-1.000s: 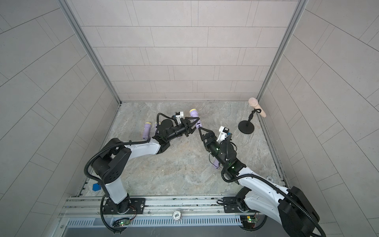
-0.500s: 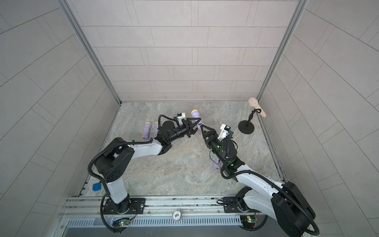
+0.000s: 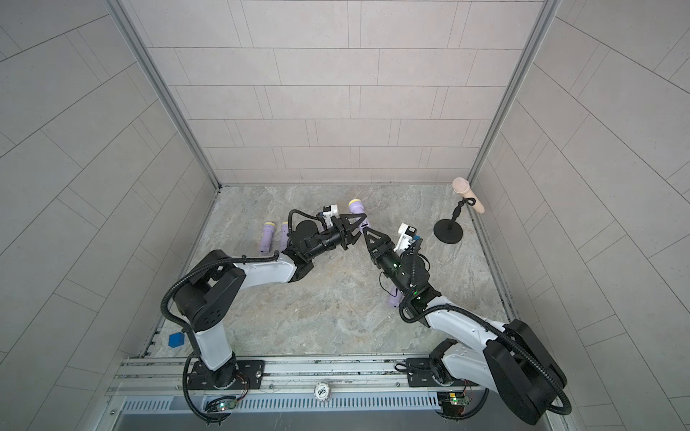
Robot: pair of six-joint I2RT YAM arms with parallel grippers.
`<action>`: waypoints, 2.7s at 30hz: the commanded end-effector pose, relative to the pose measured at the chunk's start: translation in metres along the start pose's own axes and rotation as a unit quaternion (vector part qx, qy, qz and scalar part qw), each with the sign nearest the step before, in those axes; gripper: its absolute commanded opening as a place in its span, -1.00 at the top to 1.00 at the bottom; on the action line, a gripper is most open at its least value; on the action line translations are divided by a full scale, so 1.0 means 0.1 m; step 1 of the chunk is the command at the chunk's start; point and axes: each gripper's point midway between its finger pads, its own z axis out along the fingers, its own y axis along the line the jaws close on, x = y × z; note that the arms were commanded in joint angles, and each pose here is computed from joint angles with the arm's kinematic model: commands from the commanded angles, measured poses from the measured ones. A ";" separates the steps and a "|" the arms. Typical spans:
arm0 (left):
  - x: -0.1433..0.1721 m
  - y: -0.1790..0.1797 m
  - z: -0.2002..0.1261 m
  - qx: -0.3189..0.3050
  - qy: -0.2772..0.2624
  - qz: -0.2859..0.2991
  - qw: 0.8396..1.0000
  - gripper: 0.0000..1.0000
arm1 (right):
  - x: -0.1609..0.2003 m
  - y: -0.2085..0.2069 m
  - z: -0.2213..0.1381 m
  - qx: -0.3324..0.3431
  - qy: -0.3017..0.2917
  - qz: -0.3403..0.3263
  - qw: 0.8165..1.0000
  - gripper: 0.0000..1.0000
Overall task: Close the plug at the bottom of the flashlight
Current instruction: Close the plug of the flashlight.
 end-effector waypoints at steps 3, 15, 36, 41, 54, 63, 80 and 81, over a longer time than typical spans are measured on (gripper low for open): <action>0.08 -0.11 0.01 0.032 0.014 -0.008 0.999 1.00 | -0.04 0.21 0.03 -0.034 -0.004 0.000 0.999 -0.14; 0.11 -0.14 0.03 0.039 0.018 -0.011 0.999 1.00 | -0.06 0.21 0.02 -0.035 -0.008 -0.005 0.999 0.05; 0.15 -0.21 0.05 0.053 0.026 -0.017 0.998 1.00 | -0.09 0.18 0.01 -0.037 -0.015 -0.007 0.999 0.19; 0.15 -0.20 0.05 0.051 0.027 -0.018 0.998 1.00 | -0.13 0.18 0.00 -0.035 -0.019 -0.009 0.999 0.19; 0.20 -0.23 0.06 0.056 0.031 -0.018 0.998 1.00 | -0.14 0.21 -0.01 -0.041 -0.020 -0.011 0.999 0.29; 0.25 -0.25 0.07 0.061 0.037 -0.019 0.997 1.00 | -0.14 0.22 0.00 -0.043 -0.020 -0.013 0.999 0.36; 0.31 -0.37 0.08 0.072 0.044 -0.018 0.996 1.00 | -0.15 0.18 0.00 -0.032 -0.021 -0.014 0.999 0.50; 0.31 -0.37 0.08 0.072 0.044 -0.018 0.996 1.00 | -0.15 0.18 0.00 -0.031 -0.021 -0.014 0.999 0.50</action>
